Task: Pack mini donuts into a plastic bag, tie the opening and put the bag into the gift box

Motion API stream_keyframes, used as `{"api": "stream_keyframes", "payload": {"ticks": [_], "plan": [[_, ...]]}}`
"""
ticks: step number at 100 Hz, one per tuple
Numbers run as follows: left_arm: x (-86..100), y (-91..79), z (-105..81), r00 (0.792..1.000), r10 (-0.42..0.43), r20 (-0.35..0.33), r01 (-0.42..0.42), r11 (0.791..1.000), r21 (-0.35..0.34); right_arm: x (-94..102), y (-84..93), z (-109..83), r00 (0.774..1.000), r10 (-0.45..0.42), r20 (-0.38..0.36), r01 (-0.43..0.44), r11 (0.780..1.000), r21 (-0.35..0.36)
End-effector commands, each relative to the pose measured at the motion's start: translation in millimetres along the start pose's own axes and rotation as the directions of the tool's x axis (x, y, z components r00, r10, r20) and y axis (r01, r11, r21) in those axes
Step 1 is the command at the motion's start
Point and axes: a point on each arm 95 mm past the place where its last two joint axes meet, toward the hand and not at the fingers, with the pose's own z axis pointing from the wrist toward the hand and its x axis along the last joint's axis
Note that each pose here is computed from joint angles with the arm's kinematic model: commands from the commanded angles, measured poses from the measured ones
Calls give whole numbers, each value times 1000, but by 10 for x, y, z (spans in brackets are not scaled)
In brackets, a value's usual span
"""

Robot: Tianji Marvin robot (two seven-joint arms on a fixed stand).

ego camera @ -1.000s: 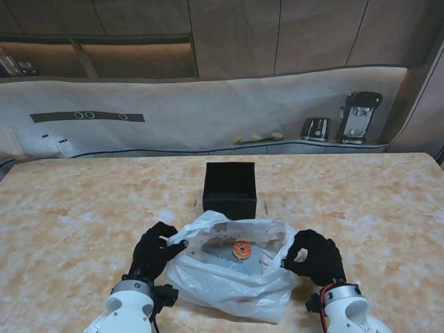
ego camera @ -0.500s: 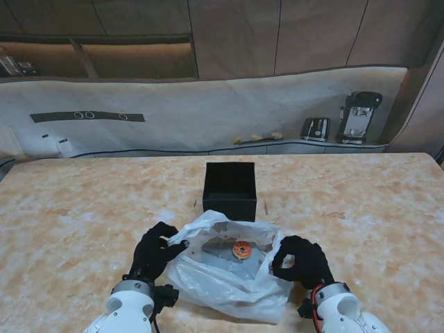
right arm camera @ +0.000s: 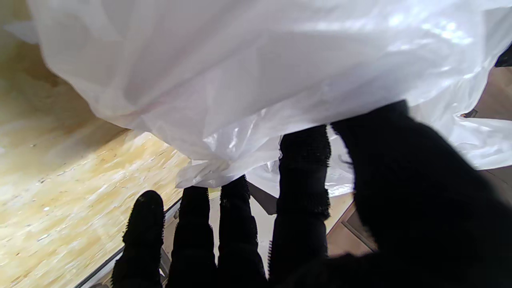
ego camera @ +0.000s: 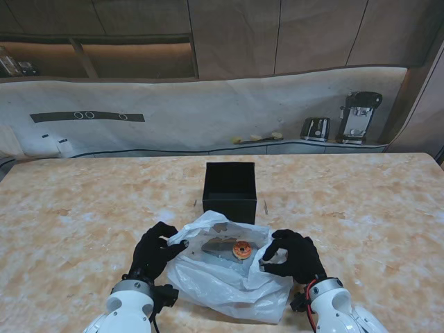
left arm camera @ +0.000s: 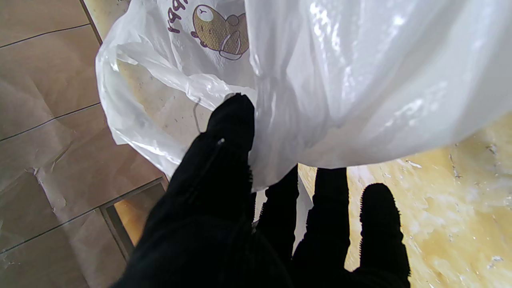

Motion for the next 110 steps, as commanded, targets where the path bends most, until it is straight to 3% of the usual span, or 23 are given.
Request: {"api": "stream_keyframes", "payload": {"ticks": [1,17,66,110], "plan": [[19,7,-11,1000,-3,0,3,1000,-13,19,-71,-30,999,32,7,-32,999,7],[22,13,-6,1000,-6,2,6,1000,-15,42,-58,-38,996,85,11,-85,996,-20],[16,10,-10,1000,-7,6,8,1000,-12,-3,-106,-47,999,29,27,-30,999,34],[7,14,-10,1000,-6,8,6,1000,-11,4,-307,-35,999,8,41,-10,998,55]]}}
